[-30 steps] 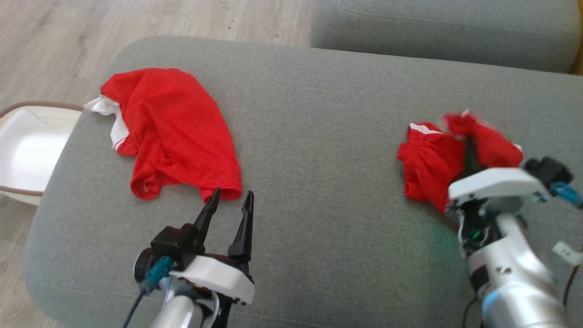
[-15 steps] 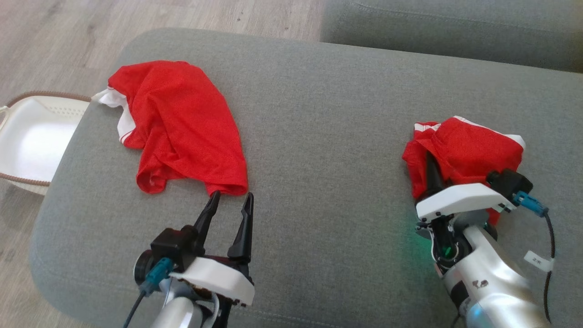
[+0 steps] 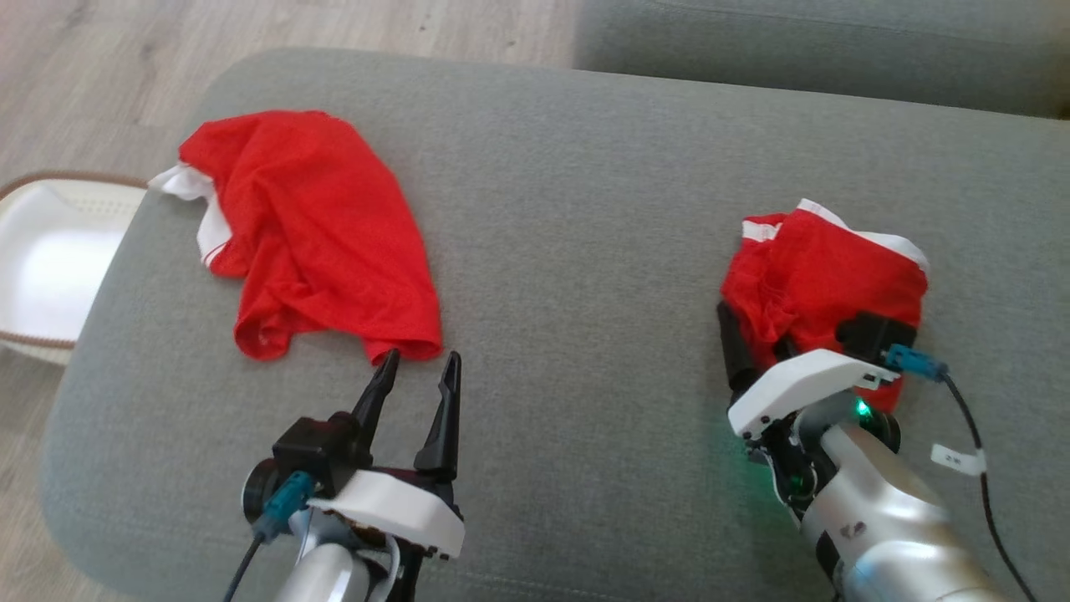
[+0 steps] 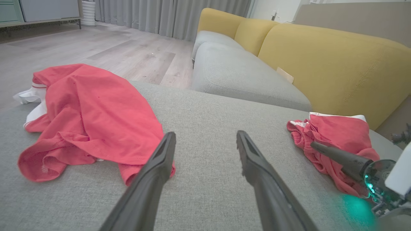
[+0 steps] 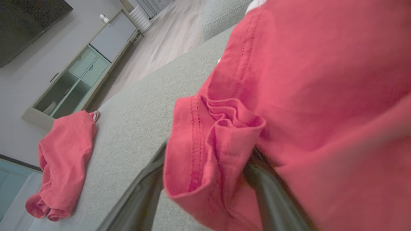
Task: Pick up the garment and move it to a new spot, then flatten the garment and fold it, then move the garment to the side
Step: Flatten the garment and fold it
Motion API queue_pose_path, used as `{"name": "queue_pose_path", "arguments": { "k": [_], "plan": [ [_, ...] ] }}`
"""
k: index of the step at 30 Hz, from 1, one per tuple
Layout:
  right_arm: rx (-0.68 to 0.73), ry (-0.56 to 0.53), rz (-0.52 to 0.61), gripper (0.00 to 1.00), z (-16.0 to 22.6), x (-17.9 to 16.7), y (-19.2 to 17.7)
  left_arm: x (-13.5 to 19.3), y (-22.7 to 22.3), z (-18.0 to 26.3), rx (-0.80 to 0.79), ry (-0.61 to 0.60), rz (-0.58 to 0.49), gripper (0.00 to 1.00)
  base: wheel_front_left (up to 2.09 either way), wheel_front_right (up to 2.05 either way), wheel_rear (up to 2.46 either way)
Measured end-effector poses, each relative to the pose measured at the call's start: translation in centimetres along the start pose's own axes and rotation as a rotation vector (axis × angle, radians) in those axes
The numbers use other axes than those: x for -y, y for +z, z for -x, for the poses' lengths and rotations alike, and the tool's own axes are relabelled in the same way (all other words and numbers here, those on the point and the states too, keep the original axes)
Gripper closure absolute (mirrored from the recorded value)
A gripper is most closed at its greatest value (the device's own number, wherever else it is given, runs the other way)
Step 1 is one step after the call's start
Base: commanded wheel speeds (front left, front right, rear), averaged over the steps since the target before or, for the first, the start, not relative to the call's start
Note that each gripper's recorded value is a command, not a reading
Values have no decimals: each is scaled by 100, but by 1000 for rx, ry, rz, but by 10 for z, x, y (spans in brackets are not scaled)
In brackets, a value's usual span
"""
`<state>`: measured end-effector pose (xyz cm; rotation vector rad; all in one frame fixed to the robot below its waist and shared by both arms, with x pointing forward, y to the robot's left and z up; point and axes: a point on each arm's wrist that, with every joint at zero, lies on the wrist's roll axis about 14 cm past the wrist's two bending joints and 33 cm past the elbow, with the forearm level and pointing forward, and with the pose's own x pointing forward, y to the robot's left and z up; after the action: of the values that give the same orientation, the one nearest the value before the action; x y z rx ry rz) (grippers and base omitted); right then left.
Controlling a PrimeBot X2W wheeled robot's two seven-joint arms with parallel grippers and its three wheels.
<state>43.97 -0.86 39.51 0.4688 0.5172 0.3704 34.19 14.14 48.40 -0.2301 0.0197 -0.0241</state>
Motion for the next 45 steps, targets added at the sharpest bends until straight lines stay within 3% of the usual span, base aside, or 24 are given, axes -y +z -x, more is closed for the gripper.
{"name": "queue_pose_path", "arguments": {
  "k": [10, 16, 19, 22, 25, 34, 44, 45],
  "plan": [
    [67, -38, 88, 0, 22, 18, 20, 20, 5, -11, 18, -69, 4, 0, 0, 0, 0],
    [220, -58, 190, 0, 44, 35, 70, 41, 12, -18, 39, -135, 9, 0, 0, 0, 0],
    [365, -119, 274, 0, 74, 61, 118, 49, 21, -23, 67, -161, 13, 0, 0, 0, 0],
    [441, -159, 346, 0, 98, 72, 134, 56, 25, -24, 80, -181, 15, 0, 0, 0, 0],
    [473, -209, 413, 0, 120, 83, 130, 61, 30, -25, 97, -198, 14, 0, 0, 0, 0],
    [499, -301, 409, 0, 156, 92, 96, 65, 37, -26, 120, -210, 1, 0, 0, 0, 0],
    [514, -313, 406, 0, 164, 89, 91, 64, 27, -22, 93, -216, -9, 0, 0, 0, 0],
    [511, -308, 406, 67, 162, 88, 91, 64, 26, -23, 90, -214, -8, 0, 0, 0, 0]
  ]
}}
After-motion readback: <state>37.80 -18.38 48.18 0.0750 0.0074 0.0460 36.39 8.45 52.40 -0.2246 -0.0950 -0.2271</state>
